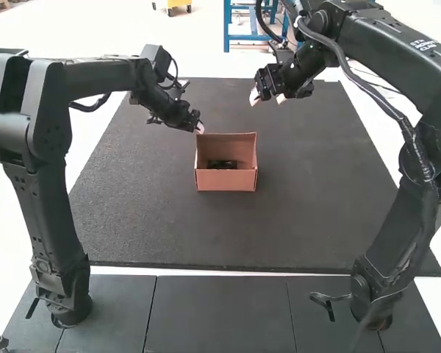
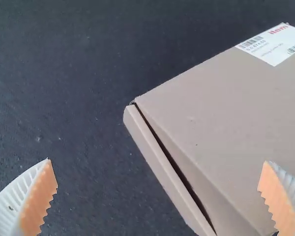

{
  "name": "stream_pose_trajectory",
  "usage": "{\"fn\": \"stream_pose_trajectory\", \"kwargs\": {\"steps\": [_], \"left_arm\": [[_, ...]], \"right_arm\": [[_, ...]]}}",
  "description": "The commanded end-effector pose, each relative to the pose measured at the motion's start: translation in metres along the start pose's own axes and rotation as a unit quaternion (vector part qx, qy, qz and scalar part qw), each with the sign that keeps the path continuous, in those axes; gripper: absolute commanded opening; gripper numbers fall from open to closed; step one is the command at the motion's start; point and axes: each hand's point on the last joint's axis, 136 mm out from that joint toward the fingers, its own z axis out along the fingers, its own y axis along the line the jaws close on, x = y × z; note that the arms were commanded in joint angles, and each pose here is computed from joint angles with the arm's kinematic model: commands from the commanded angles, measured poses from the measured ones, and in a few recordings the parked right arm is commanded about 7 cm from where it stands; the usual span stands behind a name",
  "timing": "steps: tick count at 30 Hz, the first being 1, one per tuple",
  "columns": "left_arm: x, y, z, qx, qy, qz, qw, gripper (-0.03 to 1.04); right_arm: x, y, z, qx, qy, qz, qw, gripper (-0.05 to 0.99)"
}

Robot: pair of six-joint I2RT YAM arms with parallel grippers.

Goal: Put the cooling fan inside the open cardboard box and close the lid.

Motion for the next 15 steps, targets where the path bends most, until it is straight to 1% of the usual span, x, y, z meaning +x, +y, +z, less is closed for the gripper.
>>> {"fn": "stream_pose_trajectory", "kwargs": {"steps": [1, 5, 15], "left_arm": [[0.016, -0.005, 0.014, 0.018, 0.025, 0.002, 0.9995, 0.96], [0.03, -0.01, 0.027, 0.03, 0.045, 0.001, 0.9985, 0.96], [0.04, -0.007, 0.046, 0.033, 0.059, -0.002, 0.9977, 0.96]], "right_arm": [[-0.007, 0.008, -0.007, -0.01, -0.014, 0.002, 1.0, 0.78], [-0.004, 0.006, -0.002, -0.01, -0.01, 0.007, 1.0, 0.78], [-0.002, 0.009, 0.004, -0.019, -0.008, 0.016, 1.0, 0.78]]}}
